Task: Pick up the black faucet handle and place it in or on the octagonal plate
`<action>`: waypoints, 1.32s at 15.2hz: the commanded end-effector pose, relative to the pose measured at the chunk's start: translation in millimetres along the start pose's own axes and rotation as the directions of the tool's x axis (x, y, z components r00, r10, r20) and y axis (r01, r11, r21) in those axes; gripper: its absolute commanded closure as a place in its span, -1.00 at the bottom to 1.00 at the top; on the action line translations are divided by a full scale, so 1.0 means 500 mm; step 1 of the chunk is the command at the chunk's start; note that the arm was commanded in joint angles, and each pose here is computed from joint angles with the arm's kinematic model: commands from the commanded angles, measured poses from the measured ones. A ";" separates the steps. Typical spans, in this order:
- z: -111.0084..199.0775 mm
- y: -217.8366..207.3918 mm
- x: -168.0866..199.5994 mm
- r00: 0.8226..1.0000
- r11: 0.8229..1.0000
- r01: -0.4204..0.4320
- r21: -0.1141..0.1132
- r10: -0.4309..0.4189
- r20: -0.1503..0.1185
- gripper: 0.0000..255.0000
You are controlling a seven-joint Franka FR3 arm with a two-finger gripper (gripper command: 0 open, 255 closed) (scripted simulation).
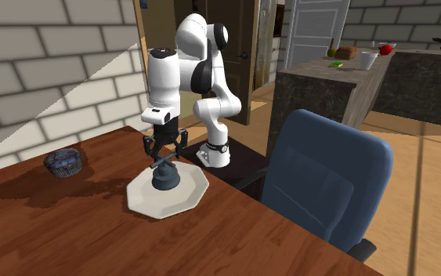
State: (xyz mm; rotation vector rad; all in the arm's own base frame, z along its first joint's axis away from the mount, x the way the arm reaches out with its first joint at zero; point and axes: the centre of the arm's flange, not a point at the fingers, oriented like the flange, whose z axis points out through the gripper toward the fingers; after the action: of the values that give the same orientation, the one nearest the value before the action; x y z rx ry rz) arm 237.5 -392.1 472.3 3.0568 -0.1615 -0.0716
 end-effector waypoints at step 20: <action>-0.032 -0.002 0.003 1.000 1.000 0.000 -0.001 0.000 -0.001 -1.00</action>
State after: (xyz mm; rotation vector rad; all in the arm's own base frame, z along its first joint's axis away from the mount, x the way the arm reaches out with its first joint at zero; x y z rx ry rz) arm 238.8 -390.0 475.5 3.0554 -0.1612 -0.0691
